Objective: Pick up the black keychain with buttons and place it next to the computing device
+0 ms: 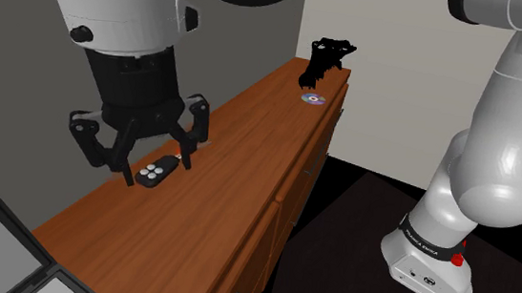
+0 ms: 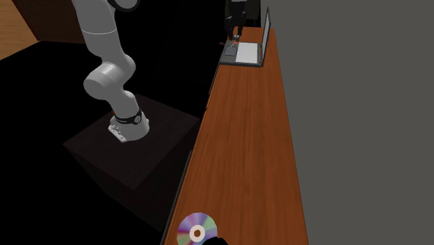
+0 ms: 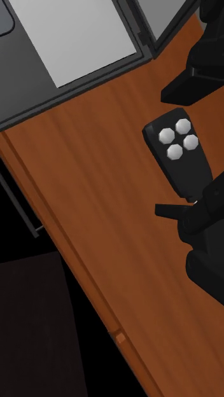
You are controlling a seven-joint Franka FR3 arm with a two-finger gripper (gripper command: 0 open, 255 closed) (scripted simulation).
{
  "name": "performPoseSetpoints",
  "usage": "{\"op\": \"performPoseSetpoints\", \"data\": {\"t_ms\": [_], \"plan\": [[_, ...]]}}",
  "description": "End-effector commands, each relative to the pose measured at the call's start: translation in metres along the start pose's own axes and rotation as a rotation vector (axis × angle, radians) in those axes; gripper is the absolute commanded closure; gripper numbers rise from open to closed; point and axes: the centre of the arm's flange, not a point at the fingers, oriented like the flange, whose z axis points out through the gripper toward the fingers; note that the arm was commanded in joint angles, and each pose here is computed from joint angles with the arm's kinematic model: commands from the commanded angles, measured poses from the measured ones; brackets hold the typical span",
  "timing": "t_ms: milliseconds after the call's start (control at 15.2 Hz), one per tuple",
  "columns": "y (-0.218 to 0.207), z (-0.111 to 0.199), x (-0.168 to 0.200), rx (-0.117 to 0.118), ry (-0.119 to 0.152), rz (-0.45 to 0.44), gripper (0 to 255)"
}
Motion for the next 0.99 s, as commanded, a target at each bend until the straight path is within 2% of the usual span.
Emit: {"op": "performPoseSetpoints", "data": {"t_ms": [0,924], "plan": [[-0.001,0.01,0.0,0.0,0.0,0.0,255],[-0.001,0.084,-0.001,0.0,0.0,0.0,255]]}}
